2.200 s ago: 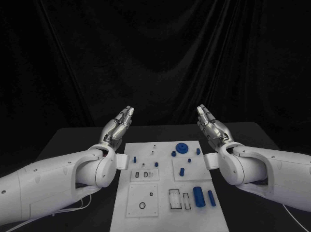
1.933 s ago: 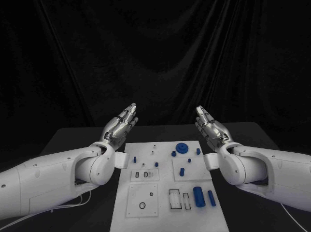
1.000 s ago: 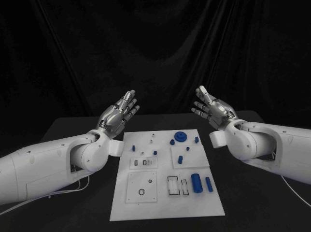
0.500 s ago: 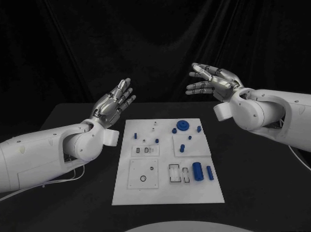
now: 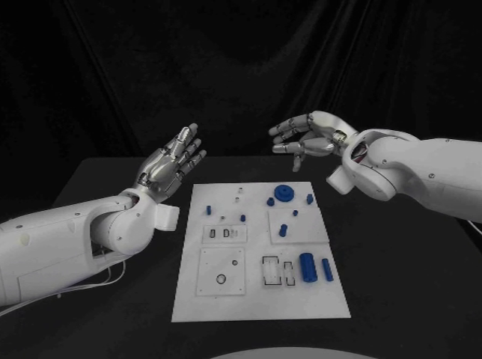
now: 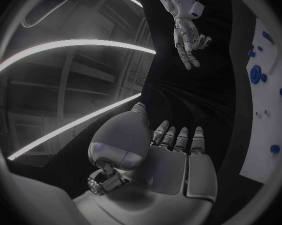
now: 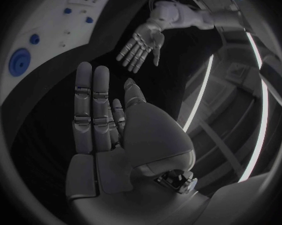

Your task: Assemble the parts on the task board

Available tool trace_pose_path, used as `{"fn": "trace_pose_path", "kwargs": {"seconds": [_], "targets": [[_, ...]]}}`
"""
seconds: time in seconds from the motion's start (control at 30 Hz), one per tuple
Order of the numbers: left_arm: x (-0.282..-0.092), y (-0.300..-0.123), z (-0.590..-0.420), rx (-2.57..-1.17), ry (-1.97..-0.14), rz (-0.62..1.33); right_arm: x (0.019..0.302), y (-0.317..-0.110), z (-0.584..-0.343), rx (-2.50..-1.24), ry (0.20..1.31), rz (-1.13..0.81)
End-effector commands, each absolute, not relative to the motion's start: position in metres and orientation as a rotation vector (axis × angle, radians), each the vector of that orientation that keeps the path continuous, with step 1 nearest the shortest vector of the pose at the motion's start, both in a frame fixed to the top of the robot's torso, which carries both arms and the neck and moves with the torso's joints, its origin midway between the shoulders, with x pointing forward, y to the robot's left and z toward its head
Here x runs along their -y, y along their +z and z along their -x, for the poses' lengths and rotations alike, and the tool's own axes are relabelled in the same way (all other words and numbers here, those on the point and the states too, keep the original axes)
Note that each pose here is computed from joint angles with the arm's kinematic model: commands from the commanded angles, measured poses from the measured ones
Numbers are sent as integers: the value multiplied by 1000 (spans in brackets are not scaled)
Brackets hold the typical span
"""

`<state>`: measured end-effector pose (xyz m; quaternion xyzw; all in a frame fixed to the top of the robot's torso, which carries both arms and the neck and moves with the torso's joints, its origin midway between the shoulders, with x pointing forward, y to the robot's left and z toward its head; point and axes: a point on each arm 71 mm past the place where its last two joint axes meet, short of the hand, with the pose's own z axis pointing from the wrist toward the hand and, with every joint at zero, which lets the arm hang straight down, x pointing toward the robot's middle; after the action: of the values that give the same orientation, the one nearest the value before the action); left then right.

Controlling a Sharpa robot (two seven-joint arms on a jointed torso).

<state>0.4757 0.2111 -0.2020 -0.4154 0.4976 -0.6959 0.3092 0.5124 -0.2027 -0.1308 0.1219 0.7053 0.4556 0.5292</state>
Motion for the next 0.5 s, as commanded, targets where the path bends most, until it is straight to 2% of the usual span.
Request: {"fn": "trace_pose_path", "kwargs": {"seconds": [0.03, 0.17, 0.5], "targets": [[-212, -189, -473, -1179, -1919, 977, 189, -135, -510, -1658, 597, 445], [-213, -188, -472, -1179, -1918, 974, 176, -140, -514, -1642, 464, 648], [-216, -186, -469, -1181, -1918, 975, 161, -145, -523, -1620, 361, 793]]}}
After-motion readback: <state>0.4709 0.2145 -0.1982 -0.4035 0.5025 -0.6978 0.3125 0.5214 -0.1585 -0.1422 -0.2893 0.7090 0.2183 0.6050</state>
